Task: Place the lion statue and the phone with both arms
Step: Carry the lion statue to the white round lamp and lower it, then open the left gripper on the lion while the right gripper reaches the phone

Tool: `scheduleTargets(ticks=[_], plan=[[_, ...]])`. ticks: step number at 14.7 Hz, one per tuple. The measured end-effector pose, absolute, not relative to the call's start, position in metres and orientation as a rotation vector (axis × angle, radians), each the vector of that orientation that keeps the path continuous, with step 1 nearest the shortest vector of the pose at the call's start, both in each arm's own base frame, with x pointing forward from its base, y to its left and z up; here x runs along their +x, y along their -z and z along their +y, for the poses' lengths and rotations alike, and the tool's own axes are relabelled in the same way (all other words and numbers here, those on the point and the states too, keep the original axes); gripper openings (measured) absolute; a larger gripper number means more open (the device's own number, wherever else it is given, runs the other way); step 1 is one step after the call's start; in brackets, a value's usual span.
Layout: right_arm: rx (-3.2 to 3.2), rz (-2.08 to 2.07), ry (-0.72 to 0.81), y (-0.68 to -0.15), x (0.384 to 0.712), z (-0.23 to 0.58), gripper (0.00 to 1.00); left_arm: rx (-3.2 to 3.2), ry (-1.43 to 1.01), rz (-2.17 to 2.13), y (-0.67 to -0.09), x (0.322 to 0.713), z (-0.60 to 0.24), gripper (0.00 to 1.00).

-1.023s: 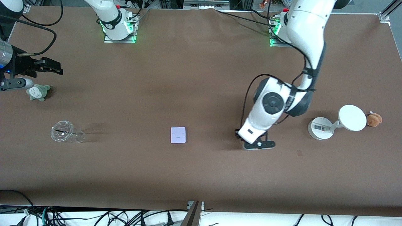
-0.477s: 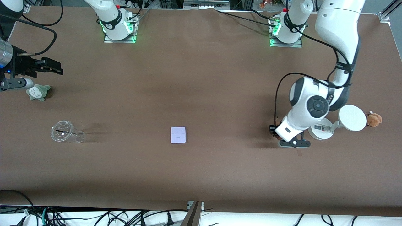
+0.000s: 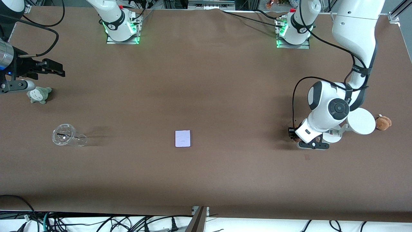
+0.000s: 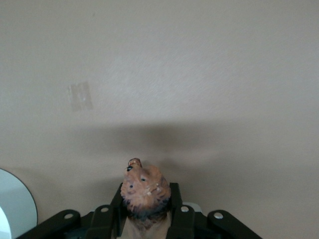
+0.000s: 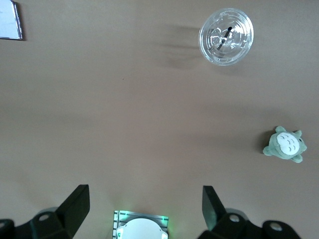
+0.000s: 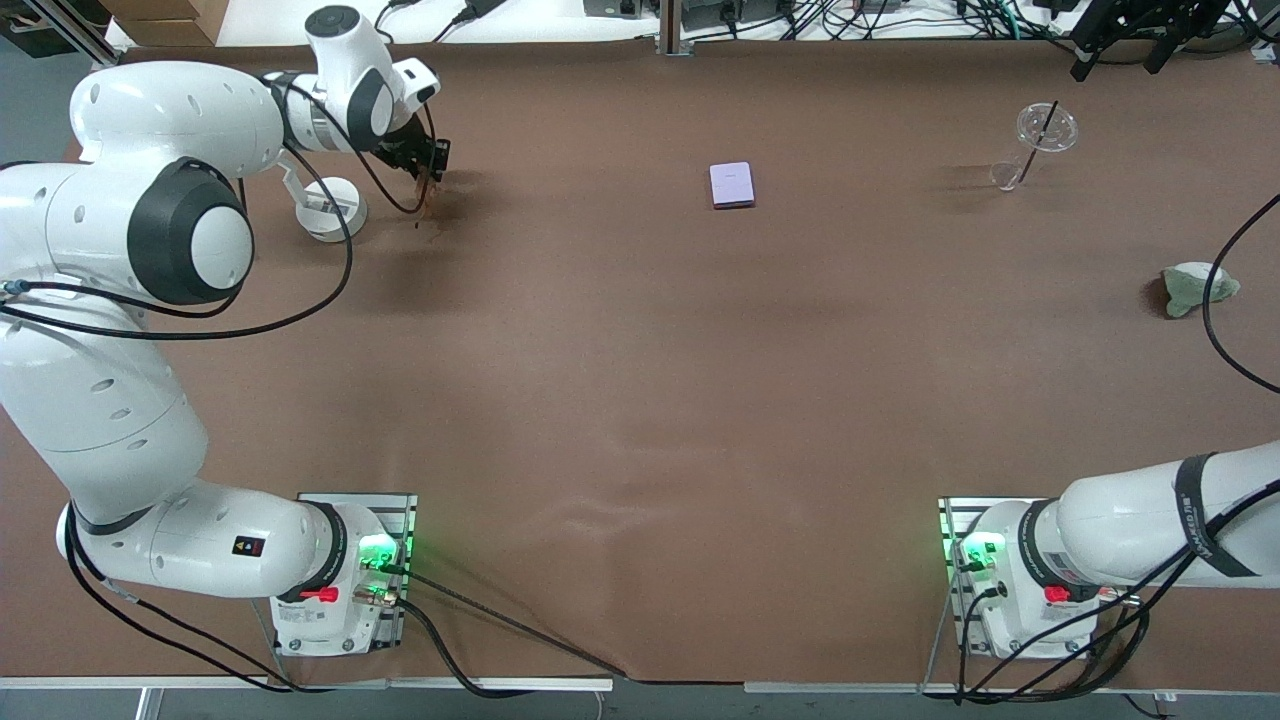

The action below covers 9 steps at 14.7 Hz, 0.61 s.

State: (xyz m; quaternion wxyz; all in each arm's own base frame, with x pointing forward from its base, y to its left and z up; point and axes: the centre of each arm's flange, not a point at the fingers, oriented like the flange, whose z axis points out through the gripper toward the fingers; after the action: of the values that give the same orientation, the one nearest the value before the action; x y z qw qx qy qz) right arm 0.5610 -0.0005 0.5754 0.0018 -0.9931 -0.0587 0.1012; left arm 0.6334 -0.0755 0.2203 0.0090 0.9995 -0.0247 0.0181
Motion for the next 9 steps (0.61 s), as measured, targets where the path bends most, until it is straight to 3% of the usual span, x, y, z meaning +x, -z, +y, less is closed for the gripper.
scheduleTargets(ticks=[9], plan=[[-3.126, -0.153, -0.258, -0.537, 0.585, 0.101, 1.0, 3.123, -0.045, -0.073, -0.215, 0.629, -0.066, 0.37]])
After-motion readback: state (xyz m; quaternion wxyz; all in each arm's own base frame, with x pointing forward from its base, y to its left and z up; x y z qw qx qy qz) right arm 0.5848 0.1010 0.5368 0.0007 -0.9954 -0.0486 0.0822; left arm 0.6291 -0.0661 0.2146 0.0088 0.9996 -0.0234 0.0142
